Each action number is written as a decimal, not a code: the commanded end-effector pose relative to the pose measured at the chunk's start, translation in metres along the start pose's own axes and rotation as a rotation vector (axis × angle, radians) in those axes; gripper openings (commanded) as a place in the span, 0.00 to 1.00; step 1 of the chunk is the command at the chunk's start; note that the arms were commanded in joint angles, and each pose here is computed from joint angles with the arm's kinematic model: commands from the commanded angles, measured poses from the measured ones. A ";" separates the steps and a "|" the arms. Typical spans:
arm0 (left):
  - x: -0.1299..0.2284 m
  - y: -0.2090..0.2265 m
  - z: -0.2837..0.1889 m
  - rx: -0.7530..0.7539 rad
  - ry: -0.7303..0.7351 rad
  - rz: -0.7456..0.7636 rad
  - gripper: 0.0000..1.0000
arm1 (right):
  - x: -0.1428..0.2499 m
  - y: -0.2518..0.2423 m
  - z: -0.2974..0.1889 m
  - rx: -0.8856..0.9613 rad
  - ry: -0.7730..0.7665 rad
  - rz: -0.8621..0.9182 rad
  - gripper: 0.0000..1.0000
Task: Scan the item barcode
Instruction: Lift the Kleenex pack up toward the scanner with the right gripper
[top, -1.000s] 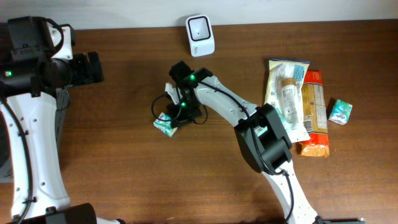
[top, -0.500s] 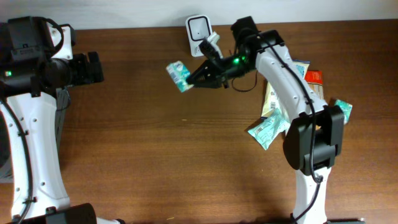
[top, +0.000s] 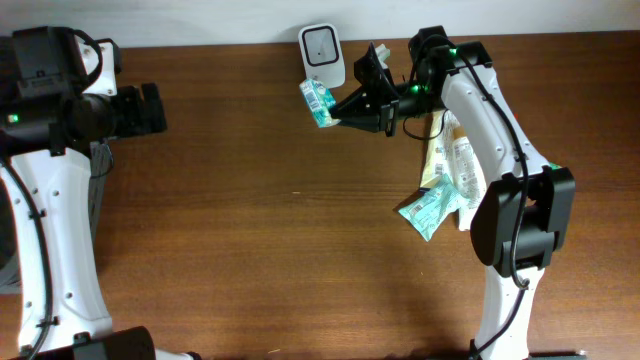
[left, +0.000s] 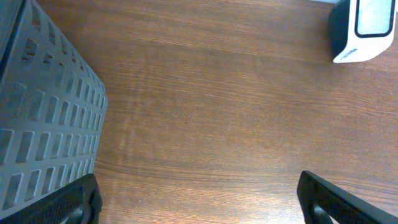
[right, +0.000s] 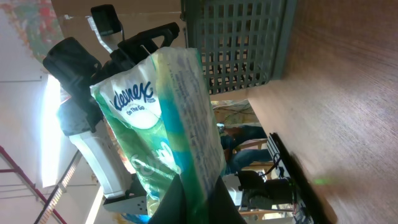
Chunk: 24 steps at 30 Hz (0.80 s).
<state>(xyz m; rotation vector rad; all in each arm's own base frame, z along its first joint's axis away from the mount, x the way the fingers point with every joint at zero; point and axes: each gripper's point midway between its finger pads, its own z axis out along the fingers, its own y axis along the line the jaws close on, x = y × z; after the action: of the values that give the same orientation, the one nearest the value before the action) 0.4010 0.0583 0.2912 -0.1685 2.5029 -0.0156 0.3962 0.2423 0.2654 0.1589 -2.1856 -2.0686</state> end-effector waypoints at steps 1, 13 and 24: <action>-0.002 0.001 -0.004 0.003 -0.011 -0.007 0.99 | 0.001 0.010 -0.003 -0.033 -0.003 -0.037 0.04; -0.002 0.001 -0.004 0.003 -0.011 -0.007 0.99 | -0.001 -0.121 0.003 0.924 0.034 -0.153 0.04; -0.002 0.001 -0.004 0.003 -0.011 -0.007 0.99 | -0.156 -0.054 -0.074 1.781 -0.637 -0.709 0.04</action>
<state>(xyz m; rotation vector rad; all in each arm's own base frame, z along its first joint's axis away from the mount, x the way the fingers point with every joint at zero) 0.4011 0.0583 0.2913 -0.1684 2.5026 -0.0156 0.5357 0.2044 0.2191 0.4664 -3.8614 0.2252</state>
